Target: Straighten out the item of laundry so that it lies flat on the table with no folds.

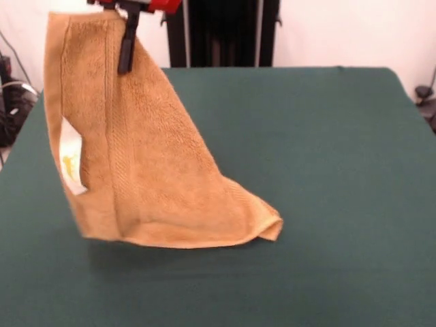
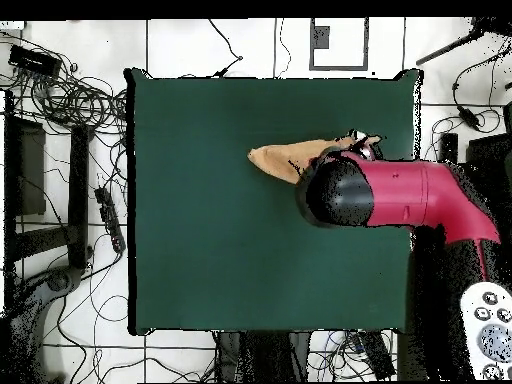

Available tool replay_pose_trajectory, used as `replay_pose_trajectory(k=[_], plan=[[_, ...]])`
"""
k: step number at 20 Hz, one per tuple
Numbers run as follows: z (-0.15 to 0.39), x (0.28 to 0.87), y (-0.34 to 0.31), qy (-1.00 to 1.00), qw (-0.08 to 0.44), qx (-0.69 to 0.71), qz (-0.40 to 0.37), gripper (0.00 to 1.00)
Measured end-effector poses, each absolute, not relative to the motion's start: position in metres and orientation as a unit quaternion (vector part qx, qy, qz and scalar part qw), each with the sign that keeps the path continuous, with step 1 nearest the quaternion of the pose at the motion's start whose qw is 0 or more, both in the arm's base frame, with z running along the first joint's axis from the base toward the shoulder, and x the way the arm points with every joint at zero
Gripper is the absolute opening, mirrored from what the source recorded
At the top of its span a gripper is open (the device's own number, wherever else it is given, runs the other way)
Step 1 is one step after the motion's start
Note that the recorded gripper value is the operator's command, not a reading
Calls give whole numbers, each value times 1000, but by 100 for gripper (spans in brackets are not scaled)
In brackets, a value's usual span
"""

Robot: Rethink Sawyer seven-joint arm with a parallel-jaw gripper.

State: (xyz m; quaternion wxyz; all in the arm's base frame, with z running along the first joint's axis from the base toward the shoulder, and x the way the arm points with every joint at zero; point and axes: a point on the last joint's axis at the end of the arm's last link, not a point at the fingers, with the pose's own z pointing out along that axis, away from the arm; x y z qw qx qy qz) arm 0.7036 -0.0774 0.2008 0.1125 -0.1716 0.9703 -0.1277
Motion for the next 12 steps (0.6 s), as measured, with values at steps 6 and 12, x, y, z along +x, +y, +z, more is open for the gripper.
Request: replay_pose_trajectory(k=[6,12], plan=[[253,720,-67,969,84,-190,-135,0],[298,733,-62,964,84,-205,-147,0]])
